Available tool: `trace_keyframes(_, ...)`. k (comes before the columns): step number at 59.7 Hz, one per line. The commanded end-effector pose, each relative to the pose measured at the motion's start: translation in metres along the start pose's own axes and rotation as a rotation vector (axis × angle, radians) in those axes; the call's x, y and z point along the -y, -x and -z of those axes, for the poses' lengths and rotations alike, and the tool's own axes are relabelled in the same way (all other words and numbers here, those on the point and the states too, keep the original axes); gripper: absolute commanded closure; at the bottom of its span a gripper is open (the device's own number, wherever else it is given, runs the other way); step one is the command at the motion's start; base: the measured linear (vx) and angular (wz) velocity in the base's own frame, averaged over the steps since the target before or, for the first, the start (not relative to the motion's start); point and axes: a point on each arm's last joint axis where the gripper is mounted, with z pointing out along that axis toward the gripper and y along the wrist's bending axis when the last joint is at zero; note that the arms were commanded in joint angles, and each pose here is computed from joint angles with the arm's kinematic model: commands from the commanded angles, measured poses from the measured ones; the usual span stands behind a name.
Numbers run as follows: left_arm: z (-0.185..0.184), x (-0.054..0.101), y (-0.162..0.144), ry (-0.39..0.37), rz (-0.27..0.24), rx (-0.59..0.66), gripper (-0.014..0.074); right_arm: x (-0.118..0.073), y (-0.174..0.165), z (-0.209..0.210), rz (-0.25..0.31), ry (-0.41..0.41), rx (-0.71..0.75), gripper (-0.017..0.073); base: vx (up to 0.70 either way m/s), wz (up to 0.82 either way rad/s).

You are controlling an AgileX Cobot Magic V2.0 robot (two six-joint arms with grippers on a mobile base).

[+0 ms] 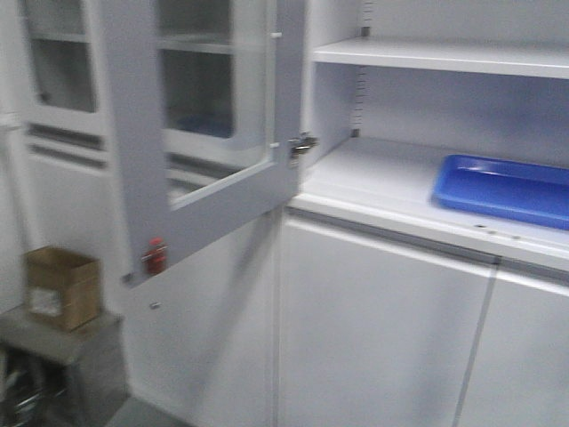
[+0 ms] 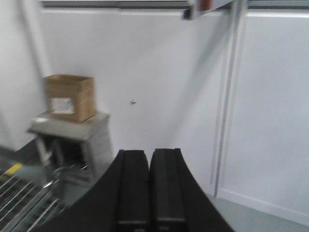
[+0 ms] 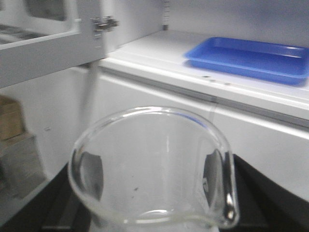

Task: Pick beaker and place in left cabinet
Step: 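Position the base in front of the shelf with the blue tray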

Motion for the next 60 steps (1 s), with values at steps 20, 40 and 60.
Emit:
trace_keyframes(20,0.0023,0.0014,0.0117,-0.016,0.006,0.104,0.059,-0.0017,0.0137,0.0013,0.041,0.015,0.076,0.056,0.36,-0.64)
trace_keyframes(40,0.0023,0.0014,0.0117,-0.016,0.006,0.104,0.059,-0.0017,0.0137,0.0013,0.041,0.015,0.076,0.056,0.34,-0.3)
trace_keyframes(60,0.0023,0.0014,0.0117,-0.016,0.006,0.104,0.059,-0.0017,0.0137,0.0013,0.041,0.015,0.076,0.056,0.32,-0.18)
